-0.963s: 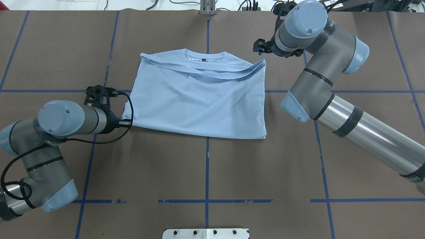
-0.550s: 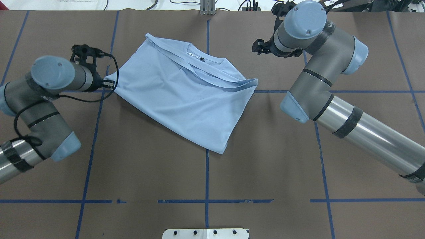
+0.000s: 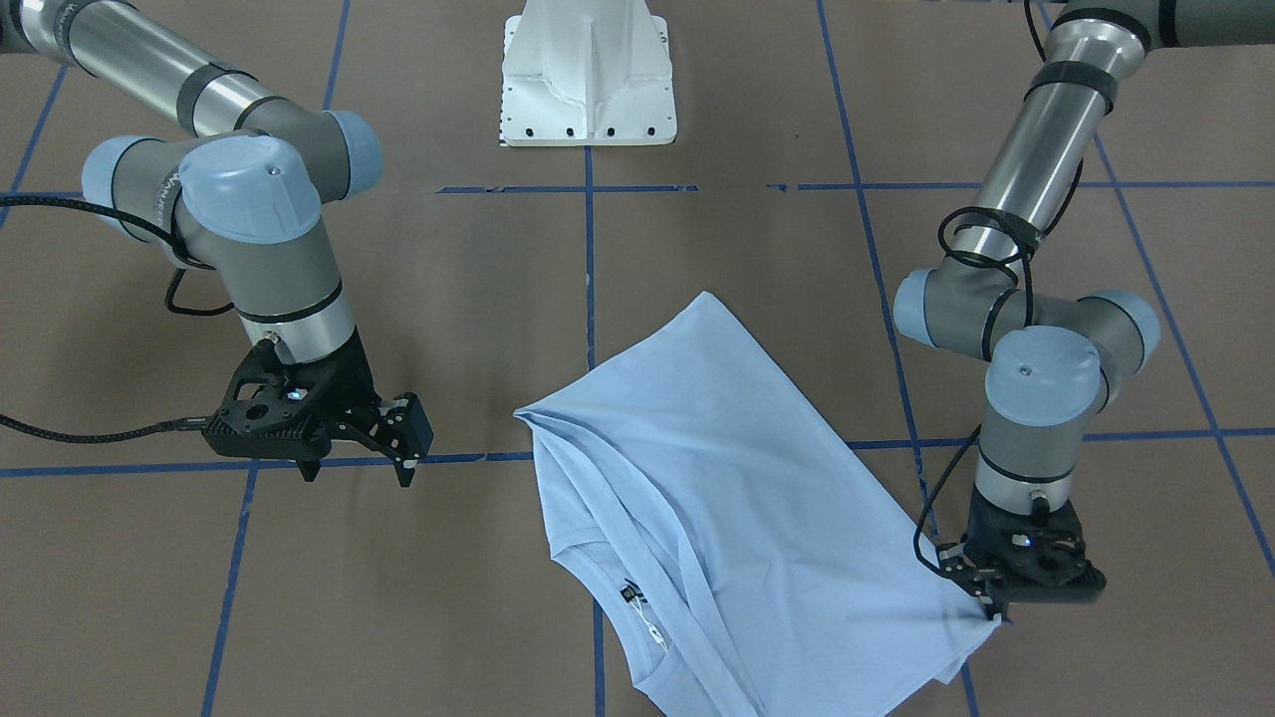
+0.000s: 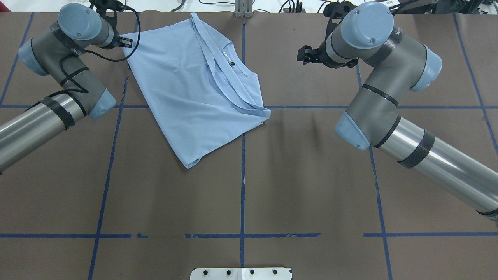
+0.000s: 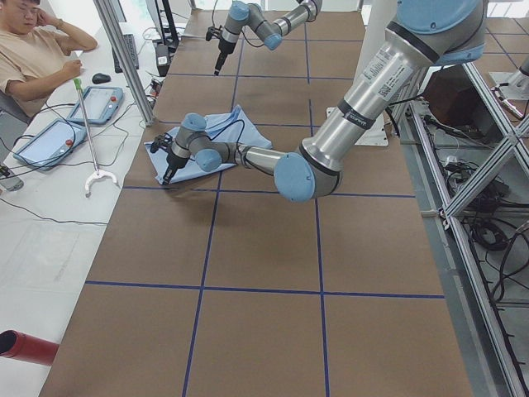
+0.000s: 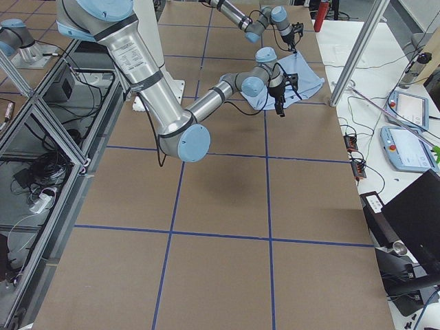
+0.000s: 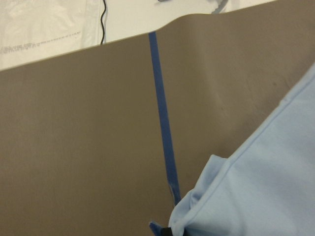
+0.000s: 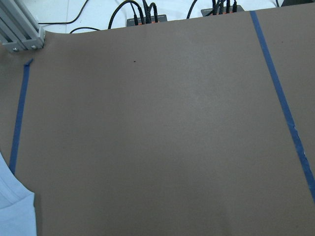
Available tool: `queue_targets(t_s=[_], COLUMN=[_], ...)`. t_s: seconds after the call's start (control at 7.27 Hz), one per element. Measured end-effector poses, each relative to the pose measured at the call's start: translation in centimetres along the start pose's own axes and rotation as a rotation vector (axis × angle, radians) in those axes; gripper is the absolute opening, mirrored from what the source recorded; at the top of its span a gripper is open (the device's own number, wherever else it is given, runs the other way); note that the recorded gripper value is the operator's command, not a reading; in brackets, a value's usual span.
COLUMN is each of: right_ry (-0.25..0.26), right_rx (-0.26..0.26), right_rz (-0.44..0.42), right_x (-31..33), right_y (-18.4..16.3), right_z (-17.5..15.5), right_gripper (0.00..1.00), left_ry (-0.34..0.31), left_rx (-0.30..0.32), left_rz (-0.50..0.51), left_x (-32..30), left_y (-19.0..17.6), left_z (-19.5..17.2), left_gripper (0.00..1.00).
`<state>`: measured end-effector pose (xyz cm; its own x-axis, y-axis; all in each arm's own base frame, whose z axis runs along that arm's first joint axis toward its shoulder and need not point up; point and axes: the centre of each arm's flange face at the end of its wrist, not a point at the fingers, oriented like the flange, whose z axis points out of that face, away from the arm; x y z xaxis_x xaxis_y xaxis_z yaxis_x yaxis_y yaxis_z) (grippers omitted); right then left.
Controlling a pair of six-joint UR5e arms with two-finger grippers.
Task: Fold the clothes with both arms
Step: 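Grasp the shirt edge with the left gripper and drag it away from the robot, then reach the right gripper onto the shirt's collar edge while the left gripper holds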
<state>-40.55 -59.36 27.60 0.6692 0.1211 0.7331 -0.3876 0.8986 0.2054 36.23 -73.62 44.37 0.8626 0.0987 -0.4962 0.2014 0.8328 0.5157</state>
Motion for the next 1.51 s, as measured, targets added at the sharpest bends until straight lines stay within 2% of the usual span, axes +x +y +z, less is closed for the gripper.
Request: queue_targets(t_s=[0.14, 0.28, 0.41, 0.55, 0.83, 1.1, 1.51], right_ry=[-0.006, -0.015, -0.021, -0.034, -0.077, -0.044, 0.01], right_rx=[-0.007, -0.017, -0.017, -0.007, 0.01, 0.017, 0.019], right_rz=[0.013, 0.04, 0.077, 0.126, 0.213, 0.213, 0.179], right_x=[-0.6, -2.3, -5.2, -8.4, -14.3, -18.4, -21.2], right_y=[0.8, 1.7, 2.1, 2.2, 2.1, 3.5, 5.8], right_z=[0.1, 0.4, 0.9, 1.9, 6.1, 9.2, 11.7], right_gripper=[1.0, 0.94, 0.81, 0.74, 0.74, 0.73, 0.67], left_ry=[0.017, 0.07, 0.141, 0.188, 0.231, 0.24, 0.247], left_rx=[0.028, 0.036, 0.025, 0.024, 0.037, 0.038, 0.037], left_rz=[0.015, 0.019, 0.017, 0.017, 0.014, 0.014, 0.019], left_x=[-1.1, -1.9, -3.0, -3.7, -4.1, -4.1, -4.2], left_y=[-0.5, -0.8, -0.8, -0.4, 0.5, 1.1, 2.1], left_z=[-0.1, -1.1, -2.5, -3.9, -6.2, -6.7, -7.0], left_gripper=[1.0, 1.0, 1.0, 1.0, 1.0, 1.0, 1.0])
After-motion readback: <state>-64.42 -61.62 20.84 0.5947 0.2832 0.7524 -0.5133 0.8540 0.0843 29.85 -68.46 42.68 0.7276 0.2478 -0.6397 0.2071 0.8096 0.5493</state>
